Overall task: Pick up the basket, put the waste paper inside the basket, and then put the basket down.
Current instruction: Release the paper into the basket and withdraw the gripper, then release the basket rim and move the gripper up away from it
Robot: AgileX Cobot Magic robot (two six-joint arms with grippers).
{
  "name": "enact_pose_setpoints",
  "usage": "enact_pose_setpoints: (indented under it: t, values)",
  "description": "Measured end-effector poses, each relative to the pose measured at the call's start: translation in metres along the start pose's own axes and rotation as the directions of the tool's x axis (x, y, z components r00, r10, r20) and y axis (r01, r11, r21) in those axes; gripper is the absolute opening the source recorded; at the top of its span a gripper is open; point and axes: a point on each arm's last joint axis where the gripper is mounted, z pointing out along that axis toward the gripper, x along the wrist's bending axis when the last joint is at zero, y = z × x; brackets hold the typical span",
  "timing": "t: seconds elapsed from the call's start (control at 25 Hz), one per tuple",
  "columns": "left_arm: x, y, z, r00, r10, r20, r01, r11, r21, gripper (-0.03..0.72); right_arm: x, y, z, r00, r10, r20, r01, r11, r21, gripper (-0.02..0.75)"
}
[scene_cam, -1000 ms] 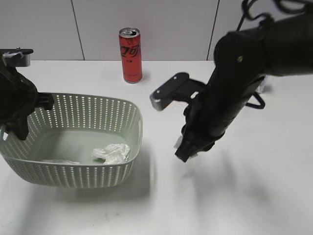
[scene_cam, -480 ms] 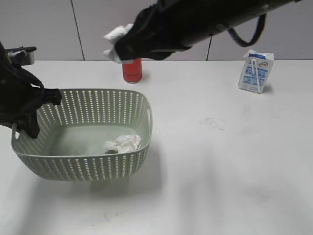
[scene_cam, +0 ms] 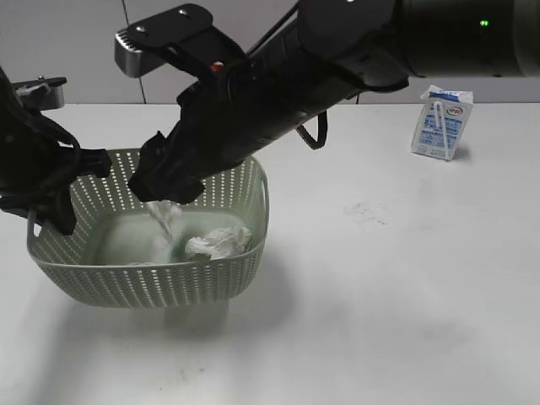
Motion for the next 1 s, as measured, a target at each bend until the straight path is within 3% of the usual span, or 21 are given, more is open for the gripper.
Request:
enact_pose_setpoints:
  t: [0.08, 0.12, 0.32, 0.48, 0.6, 0.76, 0.88, 1.0]
  values:
    - [0.0, 0.0, 0.0, 1.0, 0.002, 0.001, -0.002, 1.0, -0.002, 0.005, -0.002, 0.001, 0.001, 1.0, -0.011, 0.015, 0.011, 1.0, -0.006, 0.563]
    - [0.0, 0.0, 0.0, 1.0, 0.001, 0.003, -0.001, 1.0, -0.002, 0.005, -0.002, 0.003, 0.0, 1.0, -0.017, 0.019, 0.017, 1.0, -0.012, 0.599]
    - [-0.001, 0.001, 0.0, 1.0, 0.0, 0.006, 0.0, 1.0, -0.008, 0.005, -0.019, 0.016, -0.014, 0.995, -0.014, 0.096, 0.017, 0.999, -0.033, 0.596]
    - [-0.001, 0.001, 0.0, 1.0, 0.0, 0.007, 0.0, 1.0, -0.011, 0.005, -0.071, 0.029, -0.056, 0.965, 0.122, 0.231, -0.123, 0.992, -0.008, 0.591]
    - [-0.003, 0.007, -0.001, 1.0, 0.003, 0.006, -0.003, 1.0, -0.004, 0.005, -0.12, 0.02, -0.095, 0.907, 0.256, 0.334, -0.29, 0.955, 0.055, 0.591]
    - [-0.016, 0.023, 0.004, 0.999, 0.032, 0.011, -0.032, 0.999, -0.008, 0.005, -0.178, -0.011, -0.149, 0.795, 0.42, 0.438, -0.504, 0.859, 0.092, 0.591]
    - [-0.03, 0.034, 0.015, 0.998, 0.061, 0.014, -0.06, 0.998, -0.004, 0.005, -0.205, -0.045, -0.184, 0.707, 0.515, 0.485, -0.646, 0.75, 0.145, 0.591]
    - [-0.037, 0.044, 0.032, 0.998, 0.066, 0.019, -0.066, 0.998, 0.007, 0.005, -0.224, -0.069, -0.215, 0.615, 0.571, 0.544, -0.728, 0.677, 0.113, 0.591]
